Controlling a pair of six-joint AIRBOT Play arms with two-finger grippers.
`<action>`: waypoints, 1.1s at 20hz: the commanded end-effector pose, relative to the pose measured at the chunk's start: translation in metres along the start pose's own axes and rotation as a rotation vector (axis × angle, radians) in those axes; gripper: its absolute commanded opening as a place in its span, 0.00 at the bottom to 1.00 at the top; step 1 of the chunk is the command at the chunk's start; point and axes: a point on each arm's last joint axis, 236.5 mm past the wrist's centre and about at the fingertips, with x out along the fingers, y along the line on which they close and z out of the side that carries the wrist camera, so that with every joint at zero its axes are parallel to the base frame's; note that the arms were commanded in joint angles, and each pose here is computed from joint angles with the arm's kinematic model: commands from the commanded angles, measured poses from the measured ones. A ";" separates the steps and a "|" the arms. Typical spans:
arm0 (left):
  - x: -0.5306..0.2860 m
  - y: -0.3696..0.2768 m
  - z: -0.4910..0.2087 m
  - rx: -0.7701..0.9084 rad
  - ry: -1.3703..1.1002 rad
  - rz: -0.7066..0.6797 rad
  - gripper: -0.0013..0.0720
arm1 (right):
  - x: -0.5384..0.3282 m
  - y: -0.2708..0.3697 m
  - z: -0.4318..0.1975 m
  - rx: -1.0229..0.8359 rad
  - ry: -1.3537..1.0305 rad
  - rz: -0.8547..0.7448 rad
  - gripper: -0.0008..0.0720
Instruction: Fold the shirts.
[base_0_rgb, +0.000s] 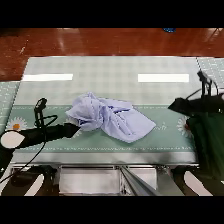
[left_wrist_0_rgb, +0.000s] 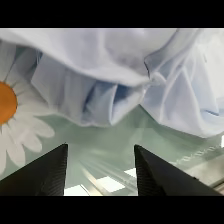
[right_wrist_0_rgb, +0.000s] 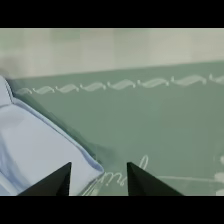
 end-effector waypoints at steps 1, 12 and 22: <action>0.026 0.021 0.011 0.024 -0.015 0.027 0.71 | 0.022 -0.016 -0.055 0.102 0.013 0.067 0.57; 0.091 -0.017 0.008 -0.049 0.187 -0.097 0.43 | 0.045 -0.013 -0.107 0.185 0.137 0.116 0.57; 0.084 -0.042 0.006 -0.009 0.268 -0.178 0.04 | 0.113 0.048 -0.094 0.157 0.176 0.185 0.35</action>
